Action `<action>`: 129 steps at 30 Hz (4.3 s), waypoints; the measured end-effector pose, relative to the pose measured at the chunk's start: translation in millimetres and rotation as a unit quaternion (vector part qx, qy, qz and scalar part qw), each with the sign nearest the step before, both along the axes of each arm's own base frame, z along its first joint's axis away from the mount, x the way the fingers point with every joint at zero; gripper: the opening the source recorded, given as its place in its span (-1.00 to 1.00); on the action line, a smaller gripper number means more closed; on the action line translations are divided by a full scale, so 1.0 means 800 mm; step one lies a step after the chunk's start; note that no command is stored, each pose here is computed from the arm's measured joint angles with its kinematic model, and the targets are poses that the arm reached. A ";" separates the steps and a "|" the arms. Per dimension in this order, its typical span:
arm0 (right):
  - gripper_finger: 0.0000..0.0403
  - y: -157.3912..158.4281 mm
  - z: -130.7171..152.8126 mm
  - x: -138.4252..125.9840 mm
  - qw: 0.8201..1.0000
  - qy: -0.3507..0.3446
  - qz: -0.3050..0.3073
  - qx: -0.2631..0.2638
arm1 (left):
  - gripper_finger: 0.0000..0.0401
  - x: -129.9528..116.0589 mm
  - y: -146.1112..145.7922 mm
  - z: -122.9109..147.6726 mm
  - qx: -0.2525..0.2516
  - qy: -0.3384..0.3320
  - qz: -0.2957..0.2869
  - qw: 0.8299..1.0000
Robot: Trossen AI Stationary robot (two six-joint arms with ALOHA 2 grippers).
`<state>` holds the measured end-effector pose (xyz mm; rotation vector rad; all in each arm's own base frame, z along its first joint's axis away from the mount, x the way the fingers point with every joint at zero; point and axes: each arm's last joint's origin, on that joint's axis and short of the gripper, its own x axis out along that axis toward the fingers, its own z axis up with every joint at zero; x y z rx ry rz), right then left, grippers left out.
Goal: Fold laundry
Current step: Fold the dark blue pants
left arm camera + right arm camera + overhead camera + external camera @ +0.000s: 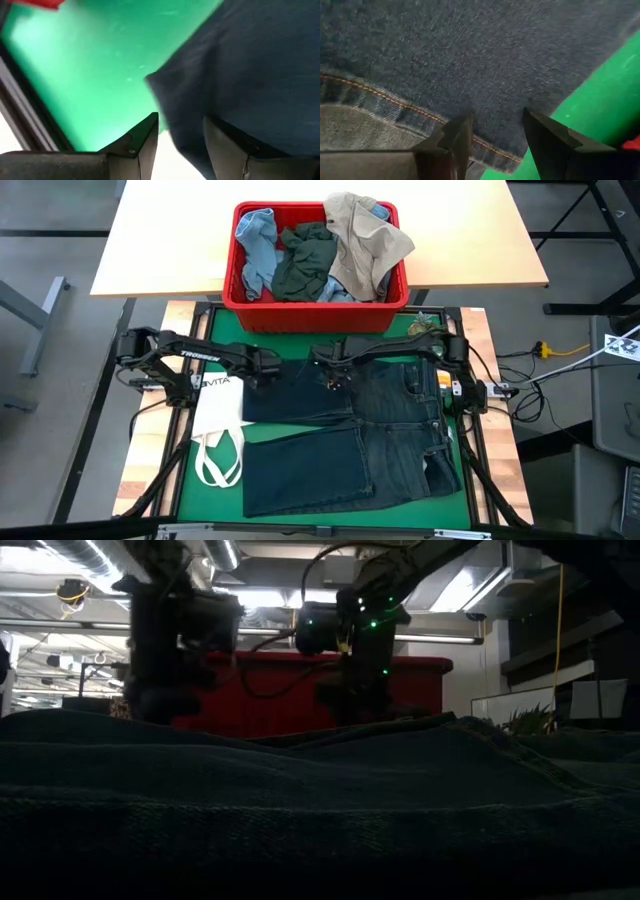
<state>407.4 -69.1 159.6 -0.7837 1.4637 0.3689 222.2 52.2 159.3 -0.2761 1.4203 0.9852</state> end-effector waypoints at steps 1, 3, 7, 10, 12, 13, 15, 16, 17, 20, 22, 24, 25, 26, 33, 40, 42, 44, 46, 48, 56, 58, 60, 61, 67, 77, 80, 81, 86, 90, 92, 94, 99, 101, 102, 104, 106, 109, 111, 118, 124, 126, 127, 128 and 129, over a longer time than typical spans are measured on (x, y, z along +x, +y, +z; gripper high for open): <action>-0.12 0.000 -0.002 0.000 1.000 0.004 0.000 0.000 | -0.25 -0.005 0.000 -0.006 0.012 0.006 0.005 1.000; -0.12 0.000 -0.004 -0.001 1.000 0.011 0.000 0.002 | -0.25 -0.014 0.002 -0.016 0.031 0.013 0.019 0.999; -0.12 0.002 -0.004 -0.007 0.999 0.035 0.001 0.014 | -0.25 -0.029 0.008 -0.029 0.035 0.024 0.056 0.998; -0.12 0.001 -0.004 -0.015 0.998 0.064 0.000 0.022 | -0.25 -0.039 0.011 -0.035 0.036 0.037 0.068 0.996; -0.12 0.000 -0.004 -0.016 0.997 0.070 -0.001 0.022 | -0.25 -0.044 0.013 -0.037 0.033 0.051 0.072 0.996; -0.12 0.000 -0.004 -0.017 0.997 0.073 -0.002 0.019 | -0.25 -0.047 0.013 -0.038 0.029 0.059 0.073 0.995; -0.12 -0.001 -0.003 -0.017 0.997 0.074 -0.003 0.011 | -0.25 -0.047 0.014 -0.037 0.028 0.059 0.074 0.995; -0.12 -0.001 -0.002 -0.017 0.997 0.073 -0.003 0.008 | -0.25 -0.047 0.015 -0.037 0.027 0.063 0.073 0.995; -0.12 -0.001 -0.001 -0.016 0.997 0.073 -0.003 0.005 | -0.25 -0.049 0.015 -0.036 0.024 0.071 0.073 0.994; -0.12 -0.002 0.005 -0.016 0.997 0.077 -0.004 0.003 | -0.25 -0.051 0.015 -0.027 0.017 0.102 0.072 0.992; -0.12 -0.001 0.012 -0.015 0.997 0.081 -0.003 0.002 | -0.25 -0.050 0.015 -0.018 0.013 0.121 0.071 0.990; -0.12 -0.001 0.021 -0.013 0.997 0.082 -0.003 0.002 | -0.25 -0.047 0.016 -0.007 0.011 0.129 0.070 0.989; -0.12 -0.001 0.026 -0.012 0.997 0.083 -0.003 0.002 | -0.25 -0.045 0.017 -0.001 0.011 0.131 0.070 0.989; -0.12 -0.002 0.031 -0.011 0.997 0.082 -0.003 0.002 | -0.25 -0.043 0.017 0.005 0.011 0.132 0.069 0.989; -0.12 -0.001 0.062 -0.012 0.998 0.069 -0.003 0.003 | -0.25 -0.024 0.011 0.050 0.013 0.100 0.020 0.995; -0.12 0.005 0.109 -0.037 0.998 0.051 -0.026 0.028 | -0.25 -0.032 -0.012 0.095 -0.037 0.004 -0.027 0.999; -0.12 0.007 0.126 -0.047 0.998 0.034 -0.034 0.033 | -0.25 -0.039 -0.020 0.106 -0.053 -0.026 -0.031 0.998; -0.12 0.009 0.142 -0.058 0.999 0.017 -0.040 0.033 | -0.25 -0.046 -0.028 0.115 -0.074 -0.058 -0.027 0.995; -0.12 0.011 0.154 -0.070 0.998 0.003 -0.049 0.032 | -0.25 -0.050 -0.035 0.121 -0.091 -0.084 -0.014 0.992; -0.12 0.013 0.164 -0.084 0.998 -0.010 -0.061 0.032 | -0.25 -0.054 -0.042 0.125 -0.108 -0.103 0.000 0.989; -0.12 0.022 0.173 -0.141 0.992 -0.036 -0.113 0.033 | -0.25 -0.050 -0.059 0.123 -0.111 -0.113 0.002 0.987; -0.12 0.024 0.168 -0.155 0.991 -0.035 -0.124 0.034 | -0.25 -0.049 -0.061 0.122 -0.105 -0.113 -0.004 0.988; -0.12 0.026 0.164 -0.168 0.990 -0.034 -0.130 0.035 | -0.25 -0.048 -0.062 0.121 -0.102 -0.112 -0.005 0.988; -0.12 0.027 0.162 -0.174 0.990 -0.032 -0.133 0.035 | -0.25 -0.047 -0.062 0.121 -0.102 -0.111 -0.005 0.989; -0.12 0.031 0.159 -0.197 0.989 -0.049 -0.134 0.035 | -0.25 -0.043 -0.057 0.101 -0.112 -0.080 0.016 0.990; -0.12 0.031 0.165 -0.202 0.988 -0.074 -0.134 0.026 | -0.25 -0.044 -0.043 0.072 -0.151 -0.048 0.110 0.981; -0.12 0.031 0.165 -0.201 0.987 -0.080 -0.134 0.026 | -0.25 -0.044 -0.041 0.072 -0.133 -0.047 0.109 0.984; -0.12 0.031 0.165 -0.201 0.987 -0.080 -0.134 0.026 | -0.25 -0.044 -0.040 0.072 -0.120 -0.047 0.106 0.986; -0.12 0.031 0.165 -0.201 0.987 -0.079 -0.134 0.026 | -0.25 -0.044 -0.036 0.073 -0.062 -0.045 0.090 0.993; -0.12 0.031 0.165 -0.201 0.988 -0.079 -0.134 0.026 | -0.25 -0.044 -0.035 0.073 -0.063 -0.039 0.075 0.994; -0.12 0.031 0.165 -0.201 0.988 -0.078 -0.134 0.026 | -0.25 -0.044 -0.036 0.073 -0.066 -0.040 0.076 0.994; -0.12 0.031 0.165 -0.201 0.988 -0.077 -0.134 0.026 | -0.24 -0.044 -0.036 0.073 -0.066 -0.040 0.077 0.994; -0.12 0.031 0.165 -0.201 0.988 -0.077 -0.134 0.026 | -0.24 -0.043 -0.036 0.073 -0.065 -0.047 0.081 0.993; -0.12 0.031 0.165 -0.201 0.988 -0.076 -0.134 0.026 | -0.24 -0.043 -0.035 0.073 -0.060 -0.051 0.087 0.993; -0.12 0.031 0.165 -0.202 0.988 -0.075 -0.134 0.026 | -0.24 -0.043 -0.035 0.073 -0.054 -0.051 0.087 0.993; -0.12 0.031 0.165 -0.202 0.988 -0.075 -0.134 0.026 | -0.24 -0.043 -0.034 0.074 -0.042 -0.050 0.084 0.994; -0.12 0.031 0.165 -0.202 0.988 -0.075 -0.134 0.026 | -0.25 -0.043 -0.033 0.074 -0.035 -0.050 0.082 0.995; -0.12 0.031 0.165 -0.202 0.988 -0.075 -0.134 0.026 | -0.25 -0.043 -0.033 0.074 -0.035 -0.050 0.081 0.995; -0.12 0.031 0.165 -0.202 0.988 -0.076 -0.134 0.026 | -0.25 -0.043 -0.033 0.074 -0.035 -0.050 0.082 0.995; -0.12 0.031 0.170 -0.206 0.987 -0.085 -0.134 0.026 | -0.25 -0.028 -0.033 0.068 -0.043 -0.130 0.116 0.984; -0.12 0.032 0.174 -0.210 0.986 -0.094 -0.137 0.026 | -0.25 -0.040 -0.037 0.036 -0.096 -0.121 0.174 0.973; -0.12 0.032 0.175 -0.210 0.986 -0.094 -0.137 0.026 | -0.25 -0.048 -0.038 0.026 -0.100 -0.109 0.193 0.970; -0.12 0.032 0.175 -0.210 0.986 -0.094 -0.137 0.026 | -0.25 -0.050 -0.039 0.021 -0.103 -0.107 0.199 0.969; -0.12 0.032 0.175 -0.210 0.986 -0.095 -0.137 0.026 | -0.25 -0.052 -0.039 0.016 -0.104 -0.108 0.204 0.967; -0.12 0.032 0.175 -0.210 0.986 -0.095 -0.138 0.026 | -0.25 -0.052 -0.039 0.012 -0.107 -0.114 0.206 0.966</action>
